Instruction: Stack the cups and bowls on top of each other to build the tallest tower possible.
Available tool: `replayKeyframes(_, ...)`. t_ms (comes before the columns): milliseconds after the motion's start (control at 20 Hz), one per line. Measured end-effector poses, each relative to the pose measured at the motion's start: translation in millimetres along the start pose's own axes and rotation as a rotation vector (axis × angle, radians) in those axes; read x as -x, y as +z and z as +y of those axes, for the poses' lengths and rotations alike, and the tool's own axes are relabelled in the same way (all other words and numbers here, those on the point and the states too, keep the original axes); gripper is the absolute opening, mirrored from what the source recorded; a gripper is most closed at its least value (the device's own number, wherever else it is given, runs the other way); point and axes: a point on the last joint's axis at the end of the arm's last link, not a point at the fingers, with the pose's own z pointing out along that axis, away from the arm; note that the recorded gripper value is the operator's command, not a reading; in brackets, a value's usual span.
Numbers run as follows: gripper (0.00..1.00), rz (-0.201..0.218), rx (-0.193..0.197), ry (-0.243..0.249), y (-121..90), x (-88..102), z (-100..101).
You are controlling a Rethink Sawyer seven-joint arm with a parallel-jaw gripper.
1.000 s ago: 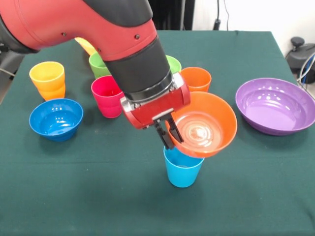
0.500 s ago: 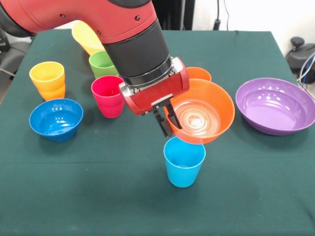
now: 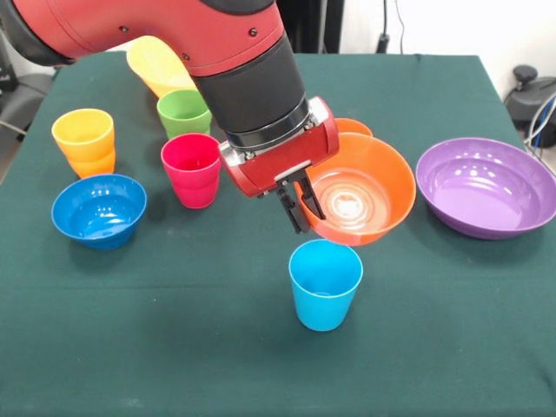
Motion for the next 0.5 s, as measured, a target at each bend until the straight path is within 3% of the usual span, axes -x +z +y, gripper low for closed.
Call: replayKeyframes(500,0.0,0.008,-0.003,0.005,2.3,-1.1,-5.5)
